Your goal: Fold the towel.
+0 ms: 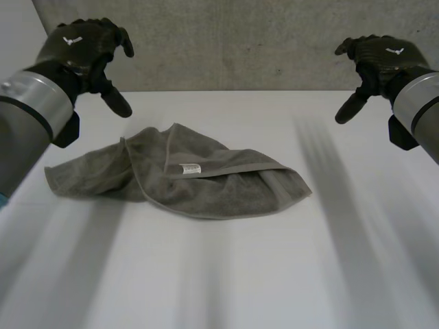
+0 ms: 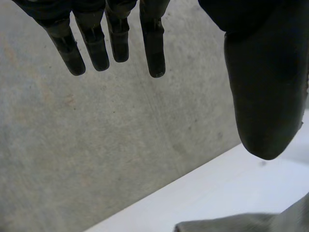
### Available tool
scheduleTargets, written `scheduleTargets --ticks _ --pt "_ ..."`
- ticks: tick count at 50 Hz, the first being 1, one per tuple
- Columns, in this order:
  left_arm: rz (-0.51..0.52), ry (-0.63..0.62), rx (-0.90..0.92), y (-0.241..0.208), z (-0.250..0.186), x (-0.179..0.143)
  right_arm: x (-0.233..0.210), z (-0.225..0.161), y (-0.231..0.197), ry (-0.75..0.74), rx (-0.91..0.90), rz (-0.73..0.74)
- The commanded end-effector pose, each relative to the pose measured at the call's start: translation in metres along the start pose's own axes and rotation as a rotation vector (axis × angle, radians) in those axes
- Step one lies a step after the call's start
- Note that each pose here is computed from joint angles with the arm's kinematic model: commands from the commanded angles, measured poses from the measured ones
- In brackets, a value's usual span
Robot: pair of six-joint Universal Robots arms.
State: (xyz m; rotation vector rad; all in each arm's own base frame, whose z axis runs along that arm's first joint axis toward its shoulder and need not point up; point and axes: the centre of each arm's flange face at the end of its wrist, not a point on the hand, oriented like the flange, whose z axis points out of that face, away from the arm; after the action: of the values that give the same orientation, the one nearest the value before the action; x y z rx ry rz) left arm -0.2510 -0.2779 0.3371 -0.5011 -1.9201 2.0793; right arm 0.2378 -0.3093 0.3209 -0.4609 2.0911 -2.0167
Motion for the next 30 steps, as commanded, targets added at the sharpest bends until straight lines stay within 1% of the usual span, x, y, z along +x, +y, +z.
scheduleTargets --ticks 1,26,29,30 --pt "-0.145 0.007 -0.099 -0.003 -0.008 0.000 0.001 -0.005 -0.010 0.018 0.023 -0.017" --pt "-0.149 0.010 -0.122 0.001 -0.010 0.001 -0.003 -0.007 -0.013 -0.002 0.030 -0.022" --pt "-0.146 0.017 -0.131 0.005 -0.011 0.003 -0.007 -0.008 -0.011 -0.030 0.025 -0.059" --pt "-0.139 0.017 -0.129 0.007 -0.010 0.002 -0.009 -0.008 -0.010 -0.051 0.019 -0.100"
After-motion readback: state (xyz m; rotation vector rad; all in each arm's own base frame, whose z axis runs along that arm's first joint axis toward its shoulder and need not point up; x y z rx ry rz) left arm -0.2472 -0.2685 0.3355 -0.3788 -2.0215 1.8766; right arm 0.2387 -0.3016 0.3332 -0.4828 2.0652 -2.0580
